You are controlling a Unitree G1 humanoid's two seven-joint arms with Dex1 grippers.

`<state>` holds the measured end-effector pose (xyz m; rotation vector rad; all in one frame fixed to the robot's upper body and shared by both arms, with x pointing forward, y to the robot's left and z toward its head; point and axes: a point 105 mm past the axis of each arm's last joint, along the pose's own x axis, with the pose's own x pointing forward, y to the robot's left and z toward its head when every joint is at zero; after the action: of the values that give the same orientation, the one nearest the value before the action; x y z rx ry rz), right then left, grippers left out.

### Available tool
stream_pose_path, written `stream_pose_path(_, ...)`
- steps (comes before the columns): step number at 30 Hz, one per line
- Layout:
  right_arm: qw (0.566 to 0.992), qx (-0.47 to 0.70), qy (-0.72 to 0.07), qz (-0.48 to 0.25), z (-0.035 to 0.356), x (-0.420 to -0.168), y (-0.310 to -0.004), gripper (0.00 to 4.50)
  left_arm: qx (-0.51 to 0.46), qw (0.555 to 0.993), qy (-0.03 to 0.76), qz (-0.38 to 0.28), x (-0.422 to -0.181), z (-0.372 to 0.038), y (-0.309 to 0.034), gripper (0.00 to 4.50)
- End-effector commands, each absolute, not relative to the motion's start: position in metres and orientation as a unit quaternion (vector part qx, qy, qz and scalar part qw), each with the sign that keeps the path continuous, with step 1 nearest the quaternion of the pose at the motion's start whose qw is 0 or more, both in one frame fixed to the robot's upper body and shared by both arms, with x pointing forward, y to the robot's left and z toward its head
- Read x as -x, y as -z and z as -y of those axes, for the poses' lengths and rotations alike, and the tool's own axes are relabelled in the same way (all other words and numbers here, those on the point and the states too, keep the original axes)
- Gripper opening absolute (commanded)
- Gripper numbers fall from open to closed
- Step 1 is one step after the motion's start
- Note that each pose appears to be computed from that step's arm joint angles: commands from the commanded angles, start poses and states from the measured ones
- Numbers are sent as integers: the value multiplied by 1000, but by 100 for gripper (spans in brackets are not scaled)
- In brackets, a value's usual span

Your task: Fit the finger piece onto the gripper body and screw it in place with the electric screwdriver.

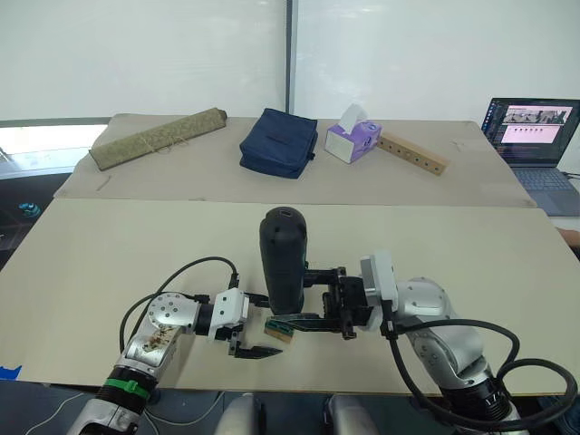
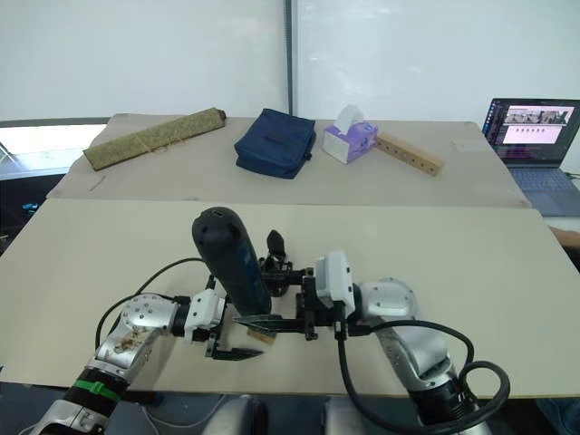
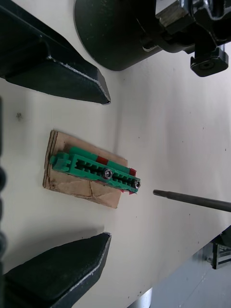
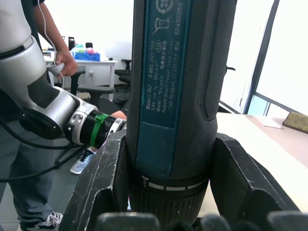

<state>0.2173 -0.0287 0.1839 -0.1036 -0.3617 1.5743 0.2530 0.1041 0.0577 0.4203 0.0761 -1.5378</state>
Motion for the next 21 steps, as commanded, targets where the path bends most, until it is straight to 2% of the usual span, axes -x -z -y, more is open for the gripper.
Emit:
stream_pose_path(1,678,52,-706,197,27,-212,-193,192,-182,687,702,-49,-243,-99,-47,450)
stream_pose_path(21,679,58,-705,194,28,-214,-189,192,-178,692,697,-59,-244,-101,-44,450)
